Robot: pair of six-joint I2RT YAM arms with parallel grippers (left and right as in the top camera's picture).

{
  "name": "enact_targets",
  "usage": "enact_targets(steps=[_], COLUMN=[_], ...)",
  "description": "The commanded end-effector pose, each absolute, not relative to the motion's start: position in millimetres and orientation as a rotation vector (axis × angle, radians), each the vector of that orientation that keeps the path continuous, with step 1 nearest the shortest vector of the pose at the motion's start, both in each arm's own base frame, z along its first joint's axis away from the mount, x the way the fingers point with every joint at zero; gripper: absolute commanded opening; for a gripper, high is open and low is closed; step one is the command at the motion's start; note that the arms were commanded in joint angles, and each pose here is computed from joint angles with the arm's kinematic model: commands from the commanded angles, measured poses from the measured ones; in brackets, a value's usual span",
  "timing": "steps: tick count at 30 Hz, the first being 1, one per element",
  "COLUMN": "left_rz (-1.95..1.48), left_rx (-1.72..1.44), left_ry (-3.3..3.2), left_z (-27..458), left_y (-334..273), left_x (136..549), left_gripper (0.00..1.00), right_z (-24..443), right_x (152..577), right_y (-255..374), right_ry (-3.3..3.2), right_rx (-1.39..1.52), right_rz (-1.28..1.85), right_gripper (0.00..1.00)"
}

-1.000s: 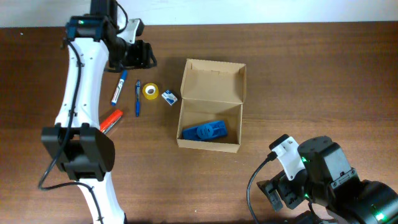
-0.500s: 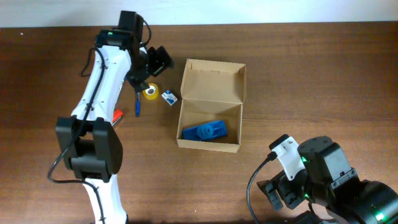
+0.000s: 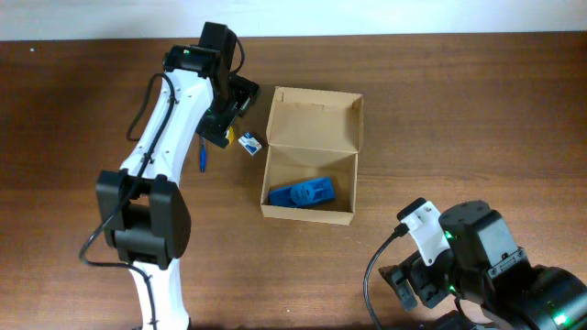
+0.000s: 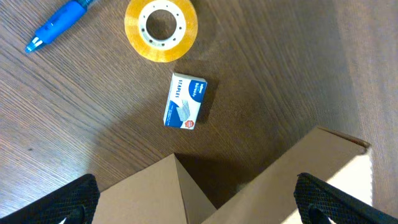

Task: Pack container
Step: 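Move the left gripper to the white staples box and grasp it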

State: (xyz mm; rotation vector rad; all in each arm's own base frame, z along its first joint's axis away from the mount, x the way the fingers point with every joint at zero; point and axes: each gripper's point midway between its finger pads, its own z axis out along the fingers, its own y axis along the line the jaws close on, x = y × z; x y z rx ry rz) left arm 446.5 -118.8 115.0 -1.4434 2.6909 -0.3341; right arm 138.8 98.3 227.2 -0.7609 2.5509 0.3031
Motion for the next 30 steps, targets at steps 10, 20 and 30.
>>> enact_targets(steps=[10, 20, 30], left_rz=[-0.232, -0.227, -0.119], left_rx=[-1.559, -1.527, -1.472], left_ry=[2.795, 2.787, 2.744], left_z=[40, 20, 19], left_y=[-128, -134, -128], left_x=[444, 453, 456], left_gripper=[0.93, 0.93, 0.93], right_z=[232, 232, 232], right_x=[140, 140, 140], right_y=[99, 99, 99], right_ry=[2.534, 2.534, 2.534], right_rx=[-0.751, -0.751, -0.751], right_rz=[0.313, 0.313, 0.313], right_gripper=[0.99, 0.99, 0.99])
